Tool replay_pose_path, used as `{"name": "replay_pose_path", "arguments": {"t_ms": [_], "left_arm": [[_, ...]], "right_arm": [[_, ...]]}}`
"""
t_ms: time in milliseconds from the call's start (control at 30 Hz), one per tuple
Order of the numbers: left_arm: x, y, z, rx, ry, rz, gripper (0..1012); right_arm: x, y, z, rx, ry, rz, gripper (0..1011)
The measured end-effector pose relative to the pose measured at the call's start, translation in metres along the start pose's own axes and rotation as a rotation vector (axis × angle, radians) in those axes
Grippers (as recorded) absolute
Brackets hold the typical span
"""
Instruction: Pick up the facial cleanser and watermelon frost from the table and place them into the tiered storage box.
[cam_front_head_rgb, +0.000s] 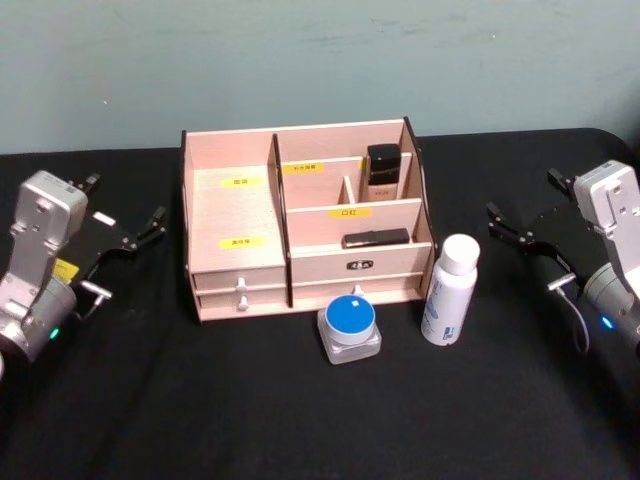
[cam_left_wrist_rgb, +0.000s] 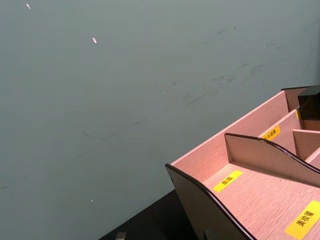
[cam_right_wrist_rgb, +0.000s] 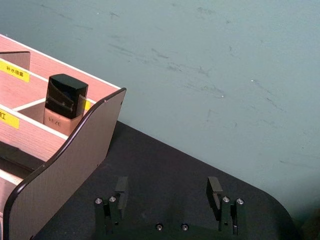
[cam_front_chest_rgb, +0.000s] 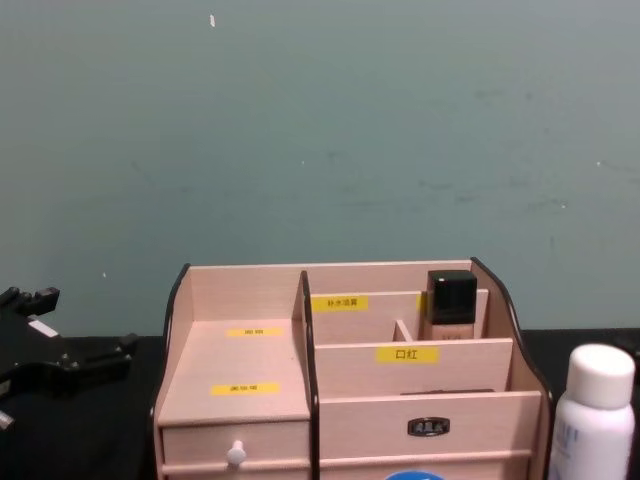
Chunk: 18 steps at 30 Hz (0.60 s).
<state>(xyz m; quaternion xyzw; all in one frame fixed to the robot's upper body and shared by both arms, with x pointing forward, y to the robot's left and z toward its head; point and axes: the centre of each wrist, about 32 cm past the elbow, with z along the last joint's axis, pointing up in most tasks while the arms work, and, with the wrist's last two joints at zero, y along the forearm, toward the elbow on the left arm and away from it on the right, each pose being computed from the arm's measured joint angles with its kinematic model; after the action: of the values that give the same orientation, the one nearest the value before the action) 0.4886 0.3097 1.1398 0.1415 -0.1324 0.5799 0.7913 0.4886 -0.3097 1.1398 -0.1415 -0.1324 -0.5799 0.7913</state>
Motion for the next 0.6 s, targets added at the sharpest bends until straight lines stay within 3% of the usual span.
{"name": "replay_pose_path", "arguments": {"t_ms": [600], "left_arm": [[0.0000,0.0000,0.0000,0.000,0.000,0.000,1009]], "right_arm": [[0.0000,0.0000,0.0000,0.000,0.000,0.000,1003]]}}
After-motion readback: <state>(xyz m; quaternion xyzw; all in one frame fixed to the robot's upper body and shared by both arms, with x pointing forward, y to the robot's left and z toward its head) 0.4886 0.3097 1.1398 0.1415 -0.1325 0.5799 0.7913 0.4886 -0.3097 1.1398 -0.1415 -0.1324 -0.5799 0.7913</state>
